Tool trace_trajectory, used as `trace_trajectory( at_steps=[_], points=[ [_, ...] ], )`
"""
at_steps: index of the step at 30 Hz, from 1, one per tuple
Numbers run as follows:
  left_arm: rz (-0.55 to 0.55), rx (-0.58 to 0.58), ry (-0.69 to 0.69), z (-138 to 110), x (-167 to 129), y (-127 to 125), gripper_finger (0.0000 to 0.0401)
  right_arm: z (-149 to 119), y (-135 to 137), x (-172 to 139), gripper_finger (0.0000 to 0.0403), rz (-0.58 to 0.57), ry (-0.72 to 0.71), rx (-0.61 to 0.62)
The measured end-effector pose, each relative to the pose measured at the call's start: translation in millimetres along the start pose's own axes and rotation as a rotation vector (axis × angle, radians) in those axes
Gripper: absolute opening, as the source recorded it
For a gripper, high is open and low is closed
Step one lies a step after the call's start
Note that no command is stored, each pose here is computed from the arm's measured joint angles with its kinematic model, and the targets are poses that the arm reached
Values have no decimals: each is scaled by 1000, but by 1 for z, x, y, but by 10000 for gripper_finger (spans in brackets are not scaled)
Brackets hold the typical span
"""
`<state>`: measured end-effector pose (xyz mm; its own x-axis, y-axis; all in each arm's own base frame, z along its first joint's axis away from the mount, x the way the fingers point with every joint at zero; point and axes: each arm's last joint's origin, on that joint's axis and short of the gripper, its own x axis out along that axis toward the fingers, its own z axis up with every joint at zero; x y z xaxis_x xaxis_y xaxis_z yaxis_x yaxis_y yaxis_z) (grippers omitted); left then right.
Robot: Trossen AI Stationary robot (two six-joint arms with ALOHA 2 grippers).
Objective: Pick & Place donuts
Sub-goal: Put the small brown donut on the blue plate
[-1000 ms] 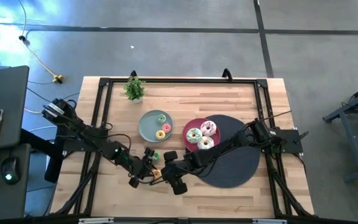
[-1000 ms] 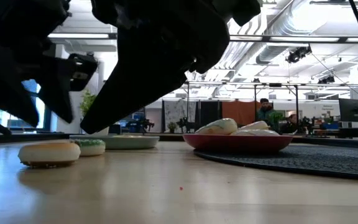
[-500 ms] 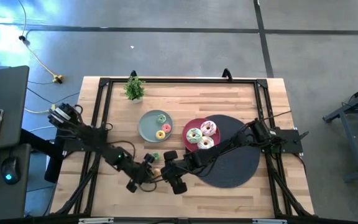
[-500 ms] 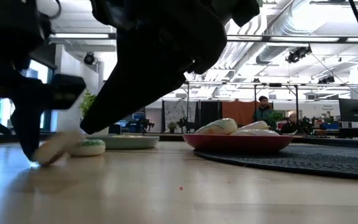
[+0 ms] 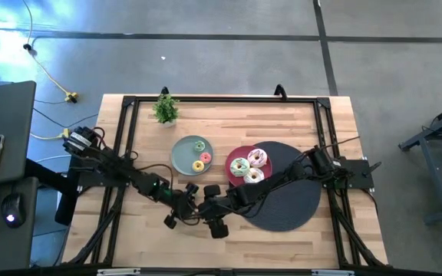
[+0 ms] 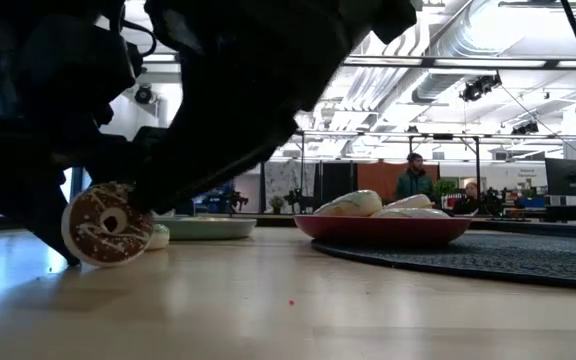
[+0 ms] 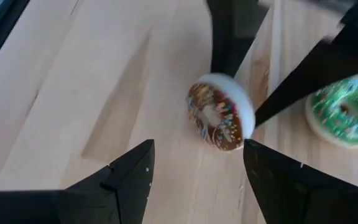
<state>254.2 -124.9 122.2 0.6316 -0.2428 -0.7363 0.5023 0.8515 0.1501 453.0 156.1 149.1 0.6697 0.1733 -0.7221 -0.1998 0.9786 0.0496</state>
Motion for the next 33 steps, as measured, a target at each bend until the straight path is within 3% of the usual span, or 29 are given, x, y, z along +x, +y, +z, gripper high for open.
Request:
trace_trajectory(
  at_steps=[13, 17, 27, 33],
  points=[
    [-4, 2, -1, 0, 0, 0, 138, 3, -32, 9, 236, -38, -37, 50],
    [3, 2, -2, 0, 0, 0, 138, 4, -34, 9, 236, 33, -44, 55],
    [41, -5, -3, 1, 0, 1, 138, 3, -32, 10, 234, 49, -39, 87],
    [59, -41, 1, 0, 0, 2, 138, 2, -36, 10, 178, 42, -20, 204]
  ],
)
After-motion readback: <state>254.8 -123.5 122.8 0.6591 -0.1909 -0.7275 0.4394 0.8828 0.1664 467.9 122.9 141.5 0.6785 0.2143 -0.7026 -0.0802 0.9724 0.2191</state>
